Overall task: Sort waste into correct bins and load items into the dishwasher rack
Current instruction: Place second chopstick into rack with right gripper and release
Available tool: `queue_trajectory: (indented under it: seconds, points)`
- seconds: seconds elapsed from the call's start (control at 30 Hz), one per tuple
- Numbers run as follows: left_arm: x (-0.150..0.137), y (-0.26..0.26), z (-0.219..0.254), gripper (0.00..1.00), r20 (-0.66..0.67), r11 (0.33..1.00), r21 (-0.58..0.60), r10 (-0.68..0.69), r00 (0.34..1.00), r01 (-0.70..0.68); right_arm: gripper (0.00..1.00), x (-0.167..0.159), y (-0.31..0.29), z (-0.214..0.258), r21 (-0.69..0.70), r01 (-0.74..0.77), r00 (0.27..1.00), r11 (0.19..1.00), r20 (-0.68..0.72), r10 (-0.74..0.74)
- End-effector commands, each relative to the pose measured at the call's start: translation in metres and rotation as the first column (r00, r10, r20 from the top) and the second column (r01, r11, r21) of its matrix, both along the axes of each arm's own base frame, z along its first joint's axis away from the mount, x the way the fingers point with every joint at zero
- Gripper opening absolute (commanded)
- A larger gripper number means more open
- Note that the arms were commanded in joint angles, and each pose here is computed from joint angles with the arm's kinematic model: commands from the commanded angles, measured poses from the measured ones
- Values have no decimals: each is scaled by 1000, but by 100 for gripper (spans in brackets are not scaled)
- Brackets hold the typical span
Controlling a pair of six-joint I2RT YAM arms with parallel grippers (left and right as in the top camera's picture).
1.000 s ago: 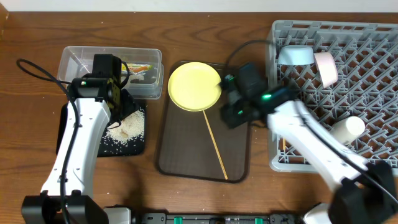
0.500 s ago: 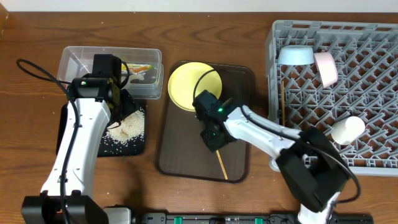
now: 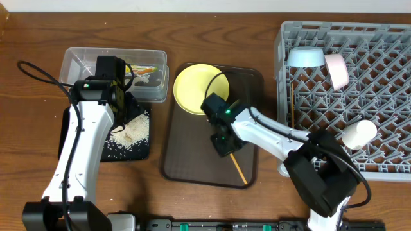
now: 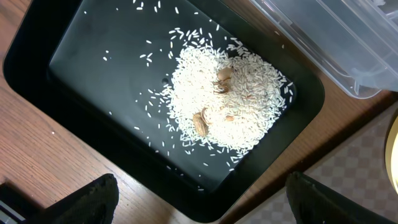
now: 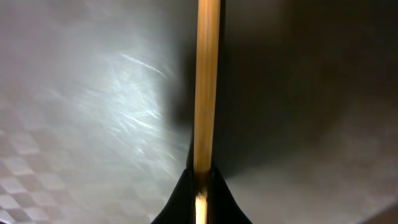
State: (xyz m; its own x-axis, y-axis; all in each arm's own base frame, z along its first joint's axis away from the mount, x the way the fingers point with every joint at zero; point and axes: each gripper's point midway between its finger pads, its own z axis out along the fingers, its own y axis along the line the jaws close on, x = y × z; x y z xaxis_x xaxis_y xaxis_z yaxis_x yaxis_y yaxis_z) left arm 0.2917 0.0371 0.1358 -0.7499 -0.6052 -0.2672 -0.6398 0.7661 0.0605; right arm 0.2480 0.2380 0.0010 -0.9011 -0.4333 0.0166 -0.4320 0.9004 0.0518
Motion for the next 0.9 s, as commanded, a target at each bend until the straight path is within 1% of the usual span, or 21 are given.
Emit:
queue_trajectory:
  seconds: [0.0,0.13,0.2,0.3,0.47,0.57,0.7,0.87]
  points:
    - [2,2,2,89,4,1000,4,0,1000,0,1,26,-10,22,33,79,996,996,44,-81]
    - [2,2,2,89,4,1000,4,0,1000,0,1,56,-31,63,87,157,976,984,142,-168]
    - [2,2,2,89,4,1000,4,0,1000,0,1,71,-47,87,114,192,955,975,208,-212]
    - [2,2,2,89,4,1000,4,0,1000,0,1,90,-80,125,143,246,905,959,321,-280]
    - [2,2,2,89,4,1000,4,0,1000,0,1,103,-129,161,165,346,825,923,415,-384]
    - [2,2,2,89,4,1000,4,0,1000,0,1,103,-152,164,150,382,813,912,416,-408]
    - [2,2,2,89,4,1000,4,0,1000,0,1,100,-179,154,107,433,813,895,383,-439]
    - [2,2,2,89,4,1000,4,0,1000,0,1,96,-198,138,53,459,829,887,332,-449]
